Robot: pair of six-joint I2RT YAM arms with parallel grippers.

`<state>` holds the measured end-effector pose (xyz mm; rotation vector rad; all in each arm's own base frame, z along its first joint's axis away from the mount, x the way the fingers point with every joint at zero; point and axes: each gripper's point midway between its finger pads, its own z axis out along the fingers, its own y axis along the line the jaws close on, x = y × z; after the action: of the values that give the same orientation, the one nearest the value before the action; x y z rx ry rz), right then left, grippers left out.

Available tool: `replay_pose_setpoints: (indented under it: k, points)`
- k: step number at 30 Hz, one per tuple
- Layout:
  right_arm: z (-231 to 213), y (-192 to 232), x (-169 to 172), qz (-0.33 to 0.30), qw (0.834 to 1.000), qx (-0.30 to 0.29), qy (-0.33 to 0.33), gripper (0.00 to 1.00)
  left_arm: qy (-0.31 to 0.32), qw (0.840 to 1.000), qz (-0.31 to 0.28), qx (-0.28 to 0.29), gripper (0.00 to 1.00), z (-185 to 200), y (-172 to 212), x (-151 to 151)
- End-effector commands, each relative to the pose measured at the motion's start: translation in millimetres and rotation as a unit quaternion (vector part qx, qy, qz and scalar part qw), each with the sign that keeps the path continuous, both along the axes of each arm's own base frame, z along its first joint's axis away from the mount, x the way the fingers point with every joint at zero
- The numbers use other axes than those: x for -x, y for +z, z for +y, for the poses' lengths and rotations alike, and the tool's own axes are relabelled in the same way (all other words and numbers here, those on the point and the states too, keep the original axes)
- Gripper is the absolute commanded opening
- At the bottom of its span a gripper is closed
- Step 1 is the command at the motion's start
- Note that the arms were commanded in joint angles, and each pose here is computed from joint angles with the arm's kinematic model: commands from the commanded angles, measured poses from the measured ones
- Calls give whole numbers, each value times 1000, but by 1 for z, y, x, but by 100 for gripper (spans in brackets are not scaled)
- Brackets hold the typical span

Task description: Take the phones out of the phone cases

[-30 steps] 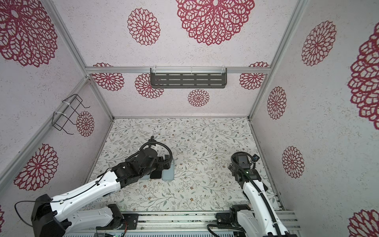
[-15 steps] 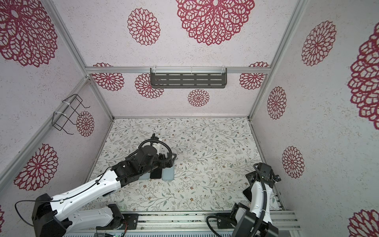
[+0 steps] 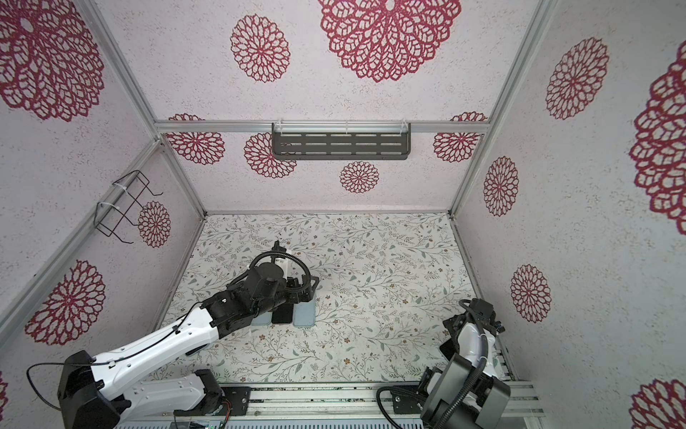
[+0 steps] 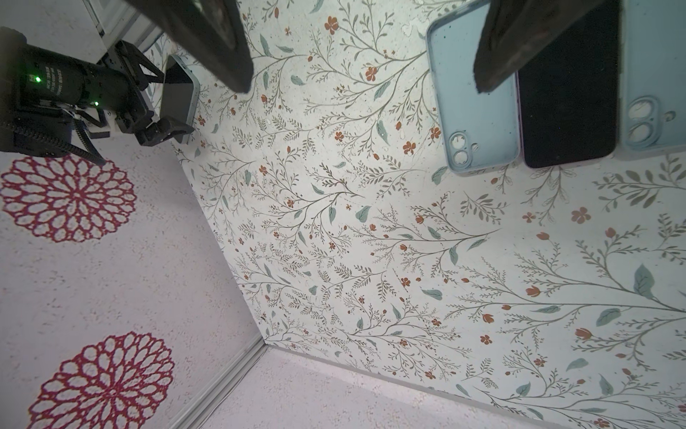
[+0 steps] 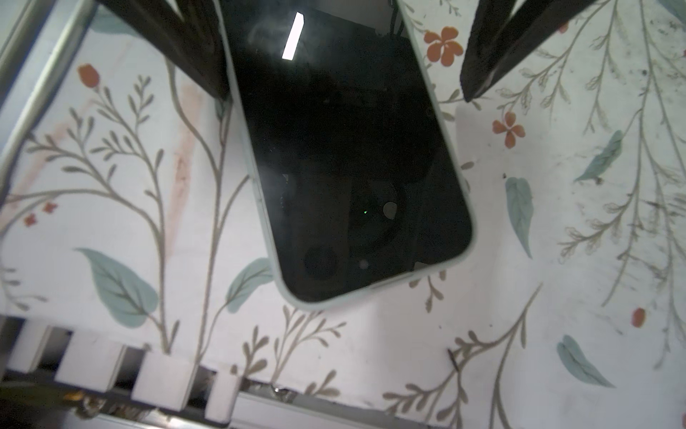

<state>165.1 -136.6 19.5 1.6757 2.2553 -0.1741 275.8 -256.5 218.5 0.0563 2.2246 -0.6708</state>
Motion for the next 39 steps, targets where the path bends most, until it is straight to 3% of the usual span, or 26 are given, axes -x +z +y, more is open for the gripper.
replay_pose_setpoints:
  k: [1, 11, 16, 22, 26, 29, 35, 39]
  points:
    - [9, -11, -2, 7, 999, -30, 18, 99, 9, 1000, -8, 13, 97, -1, 4, -10]
    - [44, -19, -25, 46, 990, -37, 131, 95, 16, 1000, -2, 15, 97, 6, -4, -11]
    - [70, -24, -34, 72, 977, -37, 198, 86, 25, 999, -2, 20, 97, 14, -6, -9]
    - [119, -29, -49, 76, 951, -52, 295, 78, 39, 999, 1, 22, 97, 23, -10, -9]
    - [145, -24, -60, 86, 929, -31, 359, 75, 40, 999, 6, 33, 97, 21, -12, -9]
    - [155, -22, -61, 89, 920, -20, 382, 73, 43, 998, 9, 34, 97, 20, -14, -10]
    - [172, -17, -62, 86, 901, -1, 425, 57, 44, 998, 18, 50, 97, 14, -19, -12]
    - [186, -4, -69, 44, 887, -1, 460, 52, 28, 994, 32, 98, 97, -3, -23, -15]
